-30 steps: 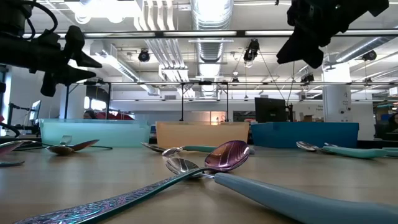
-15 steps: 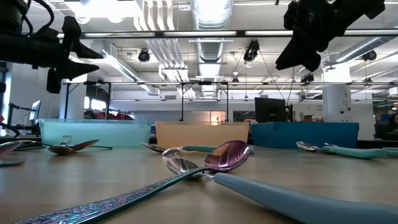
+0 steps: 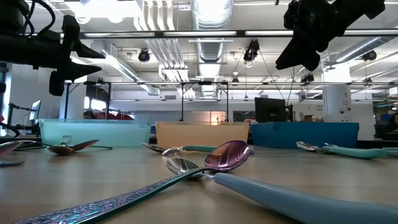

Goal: Sort silverware by color (type)
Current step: Put the light blue spoon into the blue bin

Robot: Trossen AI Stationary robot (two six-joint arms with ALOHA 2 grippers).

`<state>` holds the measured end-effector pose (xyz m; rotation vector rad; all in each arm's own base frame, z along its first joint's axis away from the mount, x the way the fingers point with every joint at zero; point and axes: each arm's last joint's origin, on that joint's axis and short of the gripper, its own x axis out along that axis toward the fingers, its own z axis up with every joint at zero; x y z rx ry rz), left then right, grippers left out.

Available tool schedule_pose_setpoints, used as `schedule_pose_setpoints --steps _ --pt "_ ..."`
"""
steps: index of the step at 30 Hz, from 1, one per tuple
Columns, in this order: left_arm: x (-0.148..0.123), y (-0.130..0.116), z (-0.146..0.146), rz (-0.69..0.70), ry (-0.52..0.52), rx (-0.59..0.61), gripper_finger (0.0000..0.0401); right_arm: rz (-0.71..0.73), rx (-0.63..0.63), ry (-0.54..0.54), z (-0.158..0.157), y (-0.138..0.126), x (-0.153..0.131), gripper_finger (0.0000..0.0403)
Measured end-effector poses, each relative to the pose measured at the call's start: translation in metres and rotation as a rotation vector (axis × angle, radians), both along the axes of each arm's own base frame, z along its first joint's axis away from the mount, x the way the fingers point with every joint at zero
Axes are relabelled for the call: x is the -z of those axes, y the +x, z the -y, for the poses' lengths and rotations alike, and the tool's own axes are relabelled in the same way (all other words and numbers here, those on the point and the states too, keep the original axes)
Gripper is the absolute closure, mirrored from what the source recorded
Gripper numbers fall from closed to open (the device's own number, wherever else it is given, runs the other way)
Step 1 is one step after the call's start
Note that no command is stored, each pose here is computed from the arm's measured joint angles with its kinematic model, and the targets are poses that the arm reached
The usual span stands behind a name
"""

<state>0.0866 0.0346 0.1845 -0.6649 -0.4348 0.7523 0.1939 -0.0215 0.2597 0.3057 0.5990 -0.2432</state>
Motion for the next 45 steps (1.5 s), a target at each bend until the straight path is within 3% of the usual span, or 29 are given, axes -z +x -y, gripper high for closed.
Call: schedule_pose_setpoints --steps 6,11,17,23,25,30,34,39,45 --pt "0.000 -0.003 -0.003 0.008 -0.025 -0.173 0.0255 -0.006 0.002 0.003 0.000 0.001 0.001 0.0330" --pt "-0.001 -0.001 -0.002 0.025 -0.025 -0.090 0.0255 -0.015 0.009 0.013 0.000 0.002 0.003 0.0330" --pt "0.002 0.001 -0.002 -0.017 -0.029 -0.092 0.0255 -0.016 0.011 0.017 0.000 0.002 0.003 0.0330" --pt "0.002 0.000 -0.005 -0.049 -0.013 -0.219 0.0255 -0.021 0.015 0.023 0.000 0.003 0.004 0.0330" --pt "-0.003 0.000 -0.004 -0.005 0.002 -0.170 0.0255 -0.019 0.017 0.026 0.000 0.003 0.004 0.0330" --pt "-0.013 0.006 0.001 0.054 0.106 0.084 0.0255 -0.016 0.018 0.026 0.000 0.003 0.004 0.0330" --pt "-0.020 0.012 0.002 0.018 0.122 0.181 0.0255 -0.014 0.022 0.032 0.000 0.003 0.004 0.0330" --pt "-0.033 0.027 0.002 -0.083 0.121 0.271 0.0255 -0.002 0.026 0.051 0.000 0.005 0.004 0.0330" --pt "-0.044 0.050 -0.003 -0.339 0.047 0.293 0.0255 -0.020 0.006 0.071 0.001 0.017 -0.002 0.0330"
